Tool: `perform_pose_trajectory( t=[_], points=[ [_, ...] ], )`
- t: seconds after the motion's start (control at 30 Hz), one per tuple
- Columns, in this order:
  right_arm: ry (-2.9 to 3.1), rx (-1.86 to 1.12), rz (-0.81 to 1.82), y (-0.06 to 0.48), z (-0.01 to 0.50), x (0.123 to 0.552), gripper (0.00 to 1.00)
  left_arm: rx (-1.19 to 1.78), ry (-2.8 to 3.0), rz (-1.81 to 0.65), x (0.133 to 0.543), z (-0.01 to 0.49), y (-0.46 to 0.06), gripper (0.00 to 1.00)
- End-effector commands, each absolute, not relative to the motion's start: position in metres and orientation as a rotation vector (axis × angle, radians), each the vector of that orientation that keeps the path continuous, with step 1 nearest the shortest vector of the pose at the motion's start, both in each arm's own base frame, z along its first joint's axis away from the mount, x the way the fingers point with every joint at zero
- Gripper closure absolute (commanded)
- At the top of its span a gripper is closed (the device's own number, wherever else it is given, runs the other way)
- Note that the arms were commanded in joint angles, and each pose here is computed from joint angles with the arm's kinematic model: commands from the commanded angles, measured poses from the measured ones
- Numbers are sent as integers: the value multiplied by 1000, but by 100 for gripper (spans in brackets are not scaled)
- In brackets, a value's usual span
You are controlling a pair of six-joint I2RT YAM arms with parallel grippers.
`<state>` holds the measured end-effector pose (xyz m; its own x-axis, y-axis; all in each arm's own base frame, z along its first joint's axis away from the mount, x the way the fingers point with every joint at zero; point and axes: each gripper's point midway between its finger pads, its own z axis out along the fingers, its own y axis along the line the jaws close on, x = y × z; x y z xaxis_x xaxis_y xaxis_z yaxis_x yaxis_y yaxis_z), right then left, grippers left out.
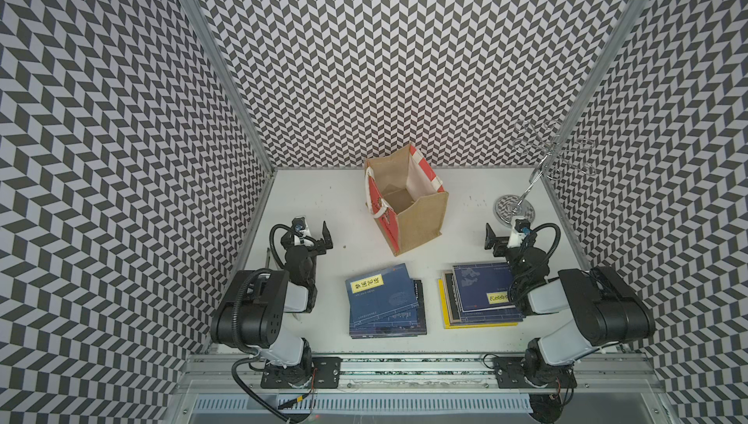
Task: Put the books into the canvas bag
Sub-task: Pick up the book from the book.
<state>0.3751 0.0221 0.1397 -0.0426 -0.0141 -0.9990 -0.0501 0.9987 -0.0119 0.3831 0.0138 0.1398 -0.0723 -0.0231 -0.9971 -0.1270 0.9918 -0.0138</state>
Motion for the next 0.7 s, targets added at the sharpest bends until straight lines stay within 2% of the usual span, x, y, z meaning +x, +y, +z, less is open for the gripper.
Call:
perform_pose_trajectory(
  t=[0.0,0.23,0.4,0.53,0.67],
  points=[
    [1555,-74,26,24,154,373,0,-116,1664,96,396,149,15,1],
    [1555,-74,26,24,153,373,1,-353,1817,272,417,143,42,0],
    [1556,-71,28,24,153,373,1,-719,1940,410,418,145,67,1],
    [1555,-66,27,23,154,374,0,-802,2052,419,423,155,50,0],
    [1558,-58,26,22,153,375,0,-696,2166,254,434,173,5,0]
  ],
)
